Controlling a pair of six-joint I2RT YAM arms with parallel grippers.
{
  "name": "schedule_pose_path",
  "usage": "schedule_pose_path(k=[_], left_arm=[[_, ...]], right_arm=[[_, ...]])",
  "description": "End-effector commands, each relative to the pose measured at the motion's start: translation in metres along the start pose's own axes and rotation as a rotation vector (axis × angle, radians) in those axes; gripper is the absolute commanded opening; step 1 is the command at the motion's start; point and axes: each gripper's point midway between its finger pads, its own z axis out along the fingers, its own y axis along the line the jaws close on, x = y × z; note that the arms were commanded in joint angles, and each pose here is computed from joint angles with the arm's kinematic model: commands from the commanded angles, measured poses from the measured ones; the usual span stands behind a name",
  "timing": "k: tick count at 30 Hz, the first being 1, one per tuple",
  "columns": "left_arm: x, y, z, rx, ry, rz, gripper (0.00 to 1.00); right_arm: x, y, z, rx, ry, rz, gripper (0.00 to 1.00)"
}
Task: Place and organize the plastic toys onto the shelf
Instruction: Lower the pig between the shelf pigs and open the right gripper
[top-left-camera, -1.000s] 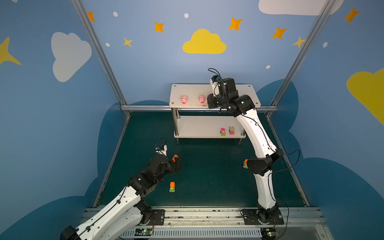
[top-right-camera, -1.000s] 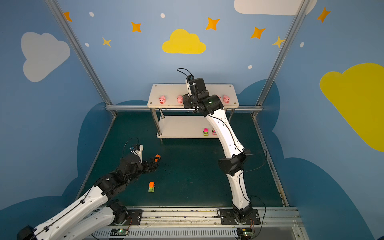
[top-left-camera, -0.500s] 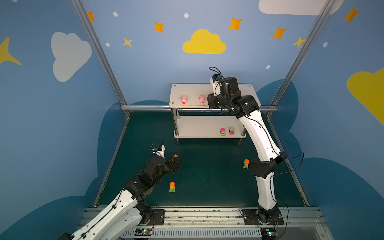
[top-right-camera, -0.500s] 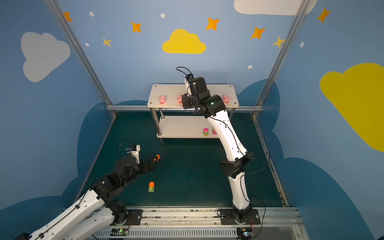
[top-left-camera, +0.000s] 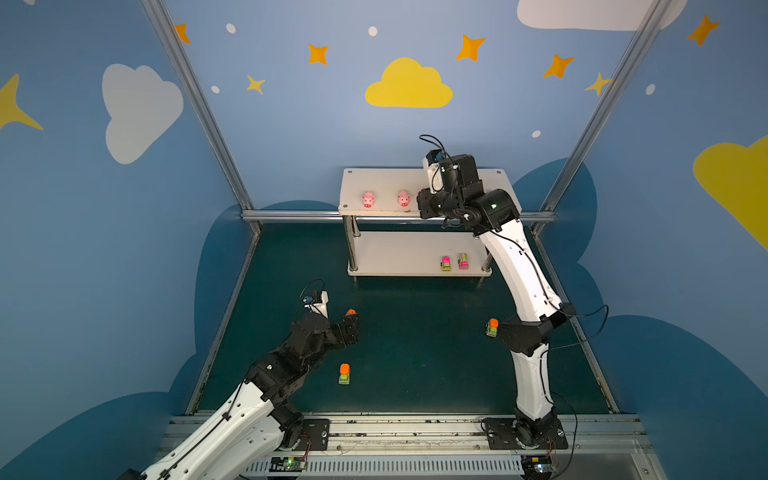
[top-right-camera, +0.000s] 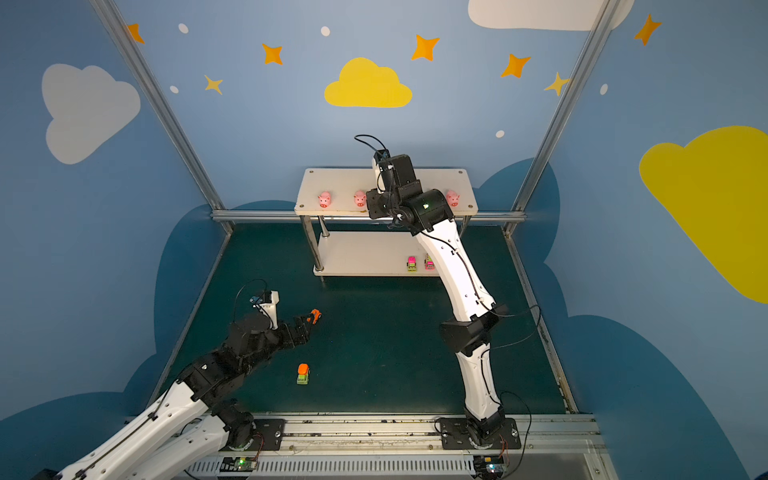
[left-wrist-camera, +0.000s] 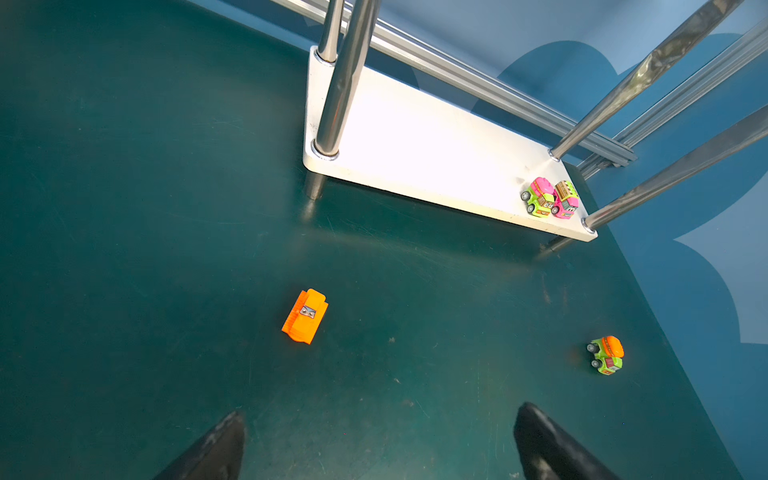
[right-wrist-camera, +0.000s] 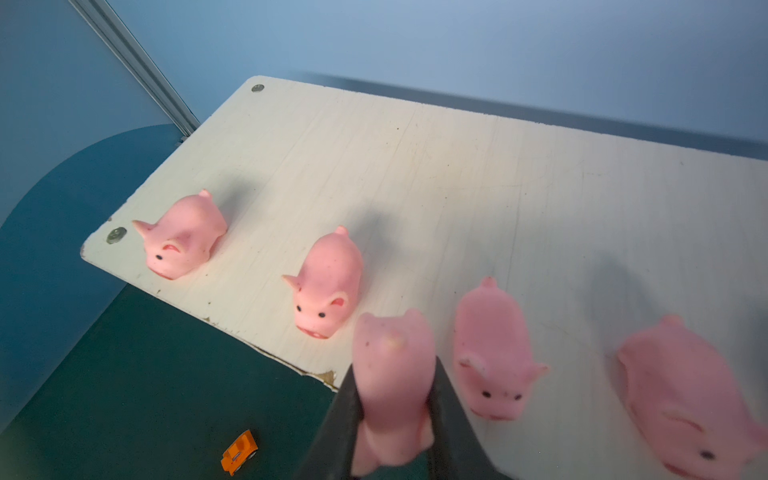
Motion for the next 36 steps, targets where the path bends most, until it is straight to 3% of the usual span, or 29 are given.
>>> schedule_pose_path(k=[1,13,20,36], left_arm=[[0.001,0.007,0.001,-0.029,-0.003,0.010,1.00],[0.001,0.007,0.003,-0.040,0.004,0.018,1.00],[0.002,0.008,0.002,-0.044,0.006,0.018,1.00],[0.002,0.008,0.000,-0.036,0.004,0.010,1.00]], right_arm=[[0.007,-0.002,0.015,-0.004,0.023,0.019,0.23],[0.008,0.000,0.032,-0.027,0.020,0.031,0.24],[0.009,-0.001,0.034,-0.029,0.023,0.039,0.34],[0.004,0.004,0.025,-0.041,0.007,0.040,0.42]])
